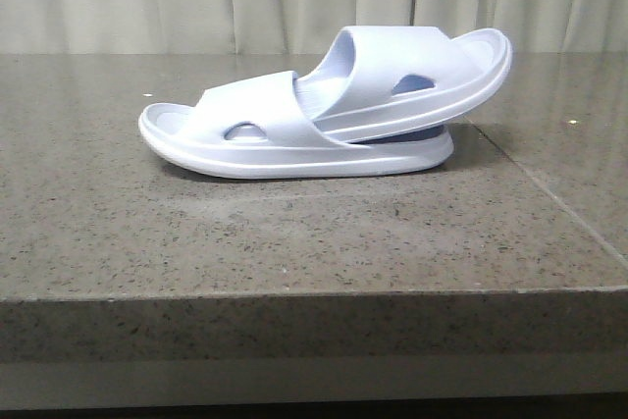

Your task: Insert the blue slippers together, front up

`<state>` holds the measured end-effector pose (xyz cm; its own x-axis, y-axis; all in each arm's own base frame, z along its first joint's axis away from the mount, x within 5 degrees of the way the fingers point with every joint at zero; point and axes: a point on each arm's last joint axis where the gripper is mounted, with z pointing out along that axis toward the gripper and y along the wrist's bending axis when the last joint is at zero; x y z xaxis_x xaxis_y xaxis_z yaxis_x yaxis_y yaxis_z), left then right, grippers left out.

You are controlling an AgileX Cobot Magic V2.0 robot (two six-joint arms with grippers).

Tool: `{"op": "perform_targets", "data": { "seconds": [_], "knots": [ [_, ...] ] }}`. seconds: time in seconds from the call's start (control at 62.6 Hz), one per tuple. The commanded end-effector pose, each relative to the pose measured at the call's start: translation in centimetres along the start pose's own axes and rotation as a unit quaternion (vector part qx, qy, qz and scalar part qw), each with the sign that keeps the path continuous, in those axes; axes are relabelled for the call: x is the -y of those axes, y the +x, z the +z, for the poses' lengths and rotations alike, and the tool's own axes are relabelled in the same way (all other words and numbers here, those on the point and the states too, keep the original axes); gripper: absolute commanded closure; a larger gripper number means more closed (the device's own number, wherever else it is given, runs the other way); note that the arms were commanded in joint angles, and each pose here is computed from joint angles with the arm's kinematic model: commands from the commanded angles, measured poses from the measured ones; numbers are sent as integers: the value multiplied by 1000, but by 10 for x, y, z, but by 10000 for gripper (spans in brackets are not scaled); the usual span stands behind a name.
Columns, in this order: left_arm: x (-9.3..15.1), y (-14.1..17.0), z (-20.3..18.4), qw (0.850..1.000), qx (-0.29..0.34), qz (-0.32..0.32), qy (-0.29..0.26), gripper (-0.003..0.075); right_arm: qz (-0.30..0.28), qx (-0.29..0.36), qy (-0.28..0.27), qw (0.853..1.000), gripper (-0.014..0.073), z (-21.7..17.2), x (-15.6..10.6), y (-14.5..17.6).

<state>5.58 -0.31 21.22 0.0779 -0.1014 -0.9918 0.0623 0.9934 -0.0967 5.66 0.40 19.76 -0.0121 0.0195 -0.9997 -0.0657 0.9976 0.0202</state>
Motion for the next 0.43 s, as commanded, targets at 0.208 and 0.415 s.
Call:
{"op": "perform_targets", "data": {
  "seconds": [0.208,0.415],
  "knots": [
    [0,-5,-1,999,41,1,4,741,-2,53,27,998,713,-2,3,-10],
    [0,-5,-1,999,41,1,4,741,-2,53,27,998,713,-2,3,-10]
  ]
}}
